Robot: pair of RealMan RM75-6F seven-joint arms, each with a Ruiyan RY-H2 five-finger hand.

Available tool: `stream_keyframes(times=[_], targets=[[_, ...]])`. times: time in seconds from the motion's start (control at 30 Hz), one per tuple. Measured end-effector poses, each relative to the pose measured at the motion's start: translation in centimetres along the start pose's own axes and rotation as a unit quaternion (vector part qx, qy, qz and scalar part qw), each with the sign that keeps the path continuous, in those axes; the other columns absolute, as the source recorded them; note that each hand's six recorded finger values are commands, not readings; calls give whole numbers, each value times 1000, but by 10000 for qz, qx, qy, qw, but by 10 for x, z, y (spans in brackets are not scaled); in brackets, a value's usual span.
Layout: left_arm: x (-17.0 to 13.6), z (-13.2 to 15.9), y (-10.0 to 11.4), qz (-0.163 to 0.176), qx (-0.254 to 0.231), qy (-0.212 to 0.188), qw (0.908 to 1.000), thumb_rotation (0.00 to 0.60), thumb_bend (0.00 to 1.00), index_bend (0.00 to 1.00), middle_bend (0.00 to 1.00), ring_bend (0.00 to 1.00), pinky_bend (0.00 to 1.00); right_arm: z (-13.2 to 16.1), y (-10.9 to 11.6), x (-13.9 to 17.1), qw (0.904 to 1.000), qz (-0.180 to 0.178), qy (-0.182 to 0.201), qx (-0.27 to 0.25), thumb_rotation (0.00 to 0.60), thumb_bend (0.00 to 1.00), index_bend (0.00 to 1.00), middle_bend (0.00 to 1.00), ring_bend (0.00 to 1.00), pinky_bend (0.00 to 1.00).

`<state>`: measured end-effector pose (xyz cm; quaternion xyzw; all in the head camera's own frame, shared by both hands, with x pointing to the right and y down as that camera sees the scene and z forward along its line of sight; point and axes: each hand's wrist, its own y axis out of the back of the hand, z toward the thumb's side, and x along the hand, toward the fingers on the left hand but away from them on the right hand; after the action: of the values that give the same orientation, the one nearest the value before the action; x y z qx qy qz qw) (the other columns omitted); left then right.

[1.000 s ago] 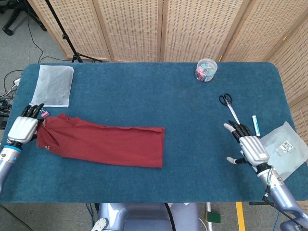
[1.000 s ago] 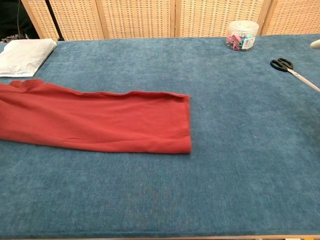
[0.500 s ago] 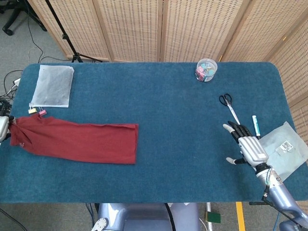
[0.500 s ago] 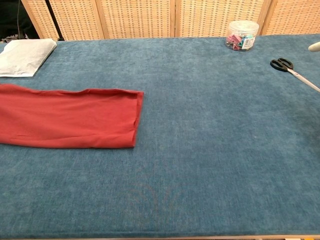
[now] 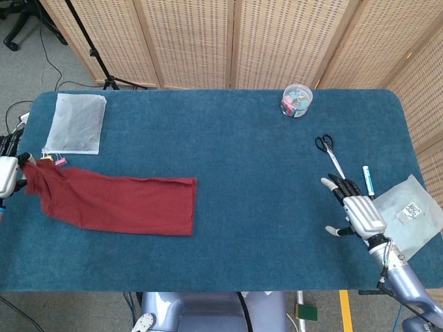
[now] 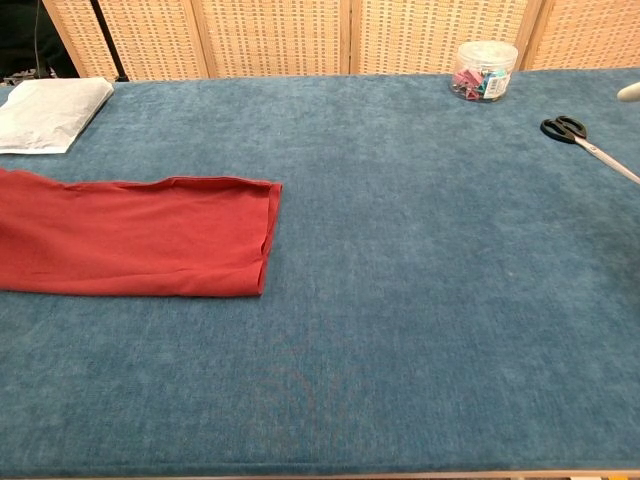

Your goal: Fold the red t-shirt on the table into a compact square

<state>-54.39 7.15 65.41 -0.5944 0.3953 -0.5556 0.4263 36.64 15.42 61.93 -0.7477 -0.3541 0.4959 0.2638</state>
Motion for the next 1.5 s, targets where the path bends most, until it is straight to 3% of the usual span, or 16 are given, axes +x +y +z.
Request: stream_keyframes(times=[0.2, 0.57, 0.83, 1.2, 1.5], targets=[[3, 47, 11, 424, -186, -938, 9945, 600, 658, 694, 0, 0, 0, 0, 2, 1, 10000, -11, 13, -38, 600, 0, 0, 0, 0, 0], [15, 142, -19, 245, 227, -2337, 9717, 600, 657, 695, 0, 0, 0, 1, 7, 4, 9999, -47, 46, -120, 600, 0, 0, 0, 0, 0], [18, 192, -31, 257, 438, -2989, 9529, 600, 657, 695, 0, 0, 0, 0, 11, 5, 9998, -81, 71, -186, 600, 0, 0, 0, 0, 0], [7, 252, -67, -12, 1041, -3828, 9180, 600, 655, 695, 0, 0, 0, 0, 14, 7, 9996, -93, 90, -240, 600, 0, 0, 0, 0, 0], [5, 278, -78, -61, 1152, -4053, 9069, 600, 651, 696, 0, 0, 0, -2, 17, 8, 9995, -117, 87, -278, 600, 0, 0, 0, 0, 0]])
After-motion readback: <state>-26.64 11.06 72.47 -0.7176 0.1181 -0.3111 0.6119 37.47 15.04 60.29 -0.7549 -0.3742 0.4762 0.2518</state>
